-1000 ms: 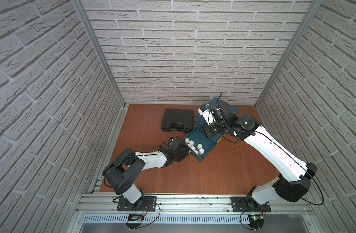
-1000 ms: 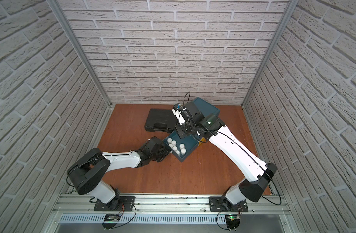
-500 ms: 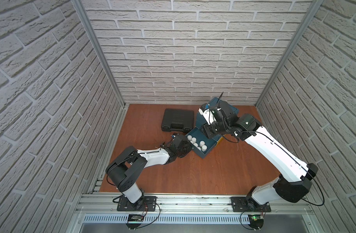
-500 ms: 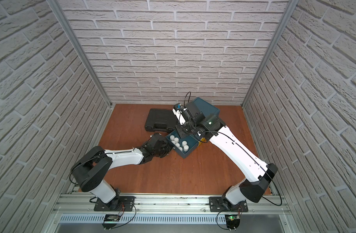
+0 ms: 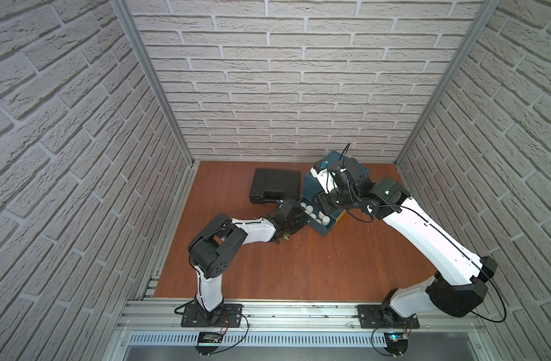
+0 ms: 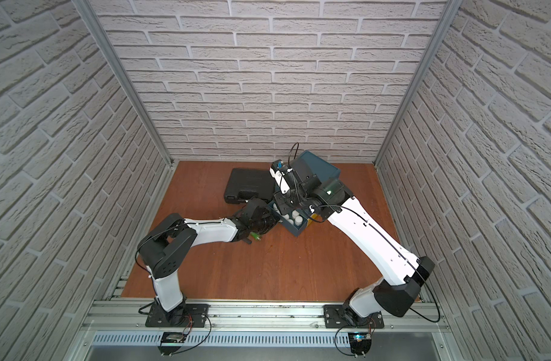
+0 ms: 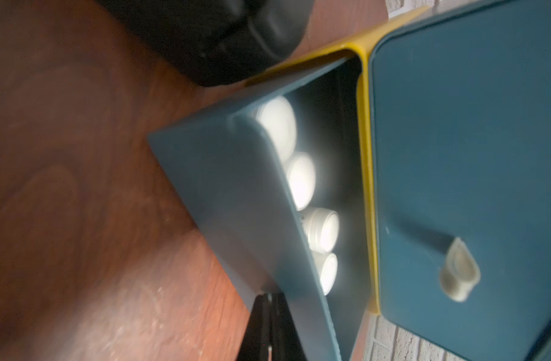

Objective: Put the paint cans in the drawer according to color
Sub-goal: Close the drawer in the storage box.

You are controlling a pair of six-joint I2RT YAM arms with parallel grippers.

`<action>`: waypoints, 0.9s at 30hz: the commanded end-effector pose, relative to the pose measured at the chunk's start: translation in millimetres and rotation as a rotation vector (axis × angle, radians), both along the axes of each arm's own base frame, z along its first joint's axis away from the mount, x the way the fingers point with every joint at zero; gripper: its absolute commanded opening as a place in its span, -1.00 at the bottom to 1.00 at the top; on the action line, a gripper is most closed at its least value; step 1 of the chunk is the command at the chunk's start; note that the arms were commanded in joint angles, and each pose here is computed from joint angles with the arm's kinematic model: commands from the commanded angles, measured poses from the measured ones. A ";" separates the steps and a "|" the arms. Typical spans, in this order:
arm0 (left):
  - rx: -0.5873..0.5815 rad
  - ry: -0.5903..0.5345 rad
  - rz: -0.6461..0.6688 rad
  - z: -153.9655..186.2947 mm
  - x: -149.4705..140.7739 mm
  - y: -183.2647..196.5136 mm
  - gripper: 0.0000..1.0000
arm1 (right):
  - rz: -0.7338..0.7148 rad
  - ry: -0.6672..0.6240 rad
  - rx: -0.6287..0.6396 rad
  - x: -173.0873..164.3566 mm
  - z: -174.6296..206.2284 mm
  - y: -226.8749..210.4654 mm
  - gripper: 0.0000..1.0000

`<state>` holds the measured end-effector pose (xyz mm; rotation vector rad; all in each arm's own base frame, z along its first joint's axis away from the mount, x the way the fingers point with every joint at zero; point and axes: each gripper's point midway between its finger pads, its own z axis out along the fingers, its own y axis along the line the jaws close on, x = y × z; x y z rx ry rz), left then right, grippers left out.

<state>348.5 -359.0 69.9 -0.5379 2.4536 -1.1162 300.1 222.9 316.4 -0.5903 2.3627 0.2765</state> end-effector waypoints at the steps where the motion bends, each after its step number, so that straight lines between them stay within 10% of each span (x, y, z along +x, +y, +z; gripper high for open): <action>1: -0.060 -0.067 -0.024 20.4 18.8 -14.7 -1.00 | -0.025 -0.038 0.014 0.6 10.9 -8.8 -0.18; 27: -0.090 -0.062 -0.051 13.6 59.8 -46.3 -1.00 | -0.085 -0.053 0.038 7.7 17.9 -20.7 -0.18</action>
